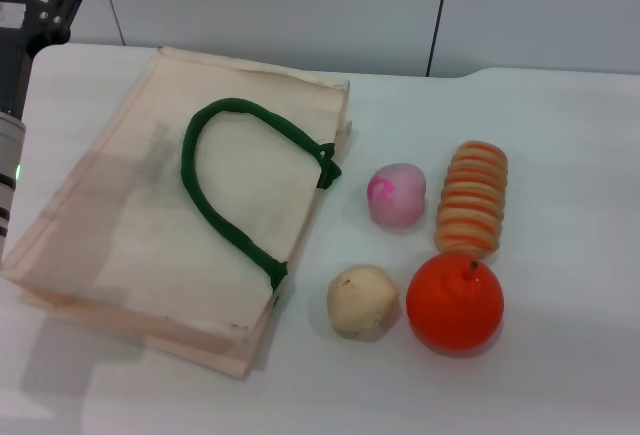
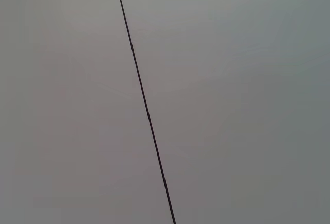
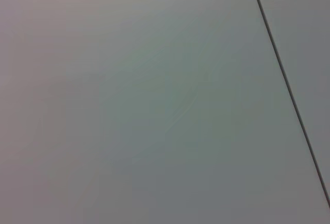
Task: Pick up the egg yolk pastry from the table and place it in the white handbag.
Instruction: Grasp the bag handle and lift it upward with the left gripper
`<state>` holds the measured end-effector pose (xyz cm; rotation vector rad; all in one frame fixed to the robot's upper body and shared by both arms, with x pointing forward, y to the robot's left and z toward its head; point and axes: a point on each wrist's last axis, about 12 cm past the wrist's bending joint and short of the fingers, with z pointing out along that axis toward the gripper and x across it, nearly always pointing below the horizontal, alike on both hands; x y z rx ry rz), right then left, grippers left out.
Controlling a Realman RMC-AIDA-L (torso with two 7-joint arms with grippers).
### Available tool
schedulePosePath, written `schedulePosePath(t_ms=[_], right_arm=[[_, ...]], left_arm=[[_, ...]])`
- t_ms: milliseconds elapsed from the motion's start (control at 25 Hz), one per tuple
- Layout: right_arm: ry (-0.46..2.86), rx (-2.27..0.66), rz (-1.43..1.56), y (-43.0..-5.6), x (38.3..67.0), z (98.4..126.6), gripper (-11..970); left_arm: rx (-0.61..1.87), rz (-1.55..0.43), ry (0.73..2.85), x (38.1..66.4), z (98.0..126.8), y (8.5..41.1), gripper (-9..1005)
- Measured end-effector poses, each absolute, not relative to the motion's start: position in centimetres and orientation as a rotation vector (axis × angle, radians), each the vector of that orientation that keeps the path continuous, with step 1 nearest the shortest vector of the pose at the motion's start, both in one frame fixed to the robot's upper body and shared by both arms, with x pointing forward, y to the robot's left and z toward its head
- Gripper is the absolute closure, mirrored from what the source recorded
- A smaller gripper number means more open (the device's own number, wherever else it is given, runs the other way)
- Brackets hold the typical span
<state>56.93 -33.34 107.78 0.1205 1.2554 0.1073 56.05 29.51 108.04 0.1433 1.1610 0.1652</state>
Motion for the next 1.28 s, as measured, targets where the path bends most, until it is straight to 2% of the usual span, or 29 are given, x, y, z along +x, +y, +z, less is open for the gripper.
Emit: schedulePosePath(t_ms=[1040,1280], right_arm=[[1.258,0.115,0.109,-33.32,56.95,107.78,65],[1.304,0.100,0.108,-33.32,57.19,107.37,65]], left_arm=[[0.116,0.128,1.171,56.00,107.94,29.44,100],[0.037,0.003,1.212,56.12,107.55,29.50,102]])
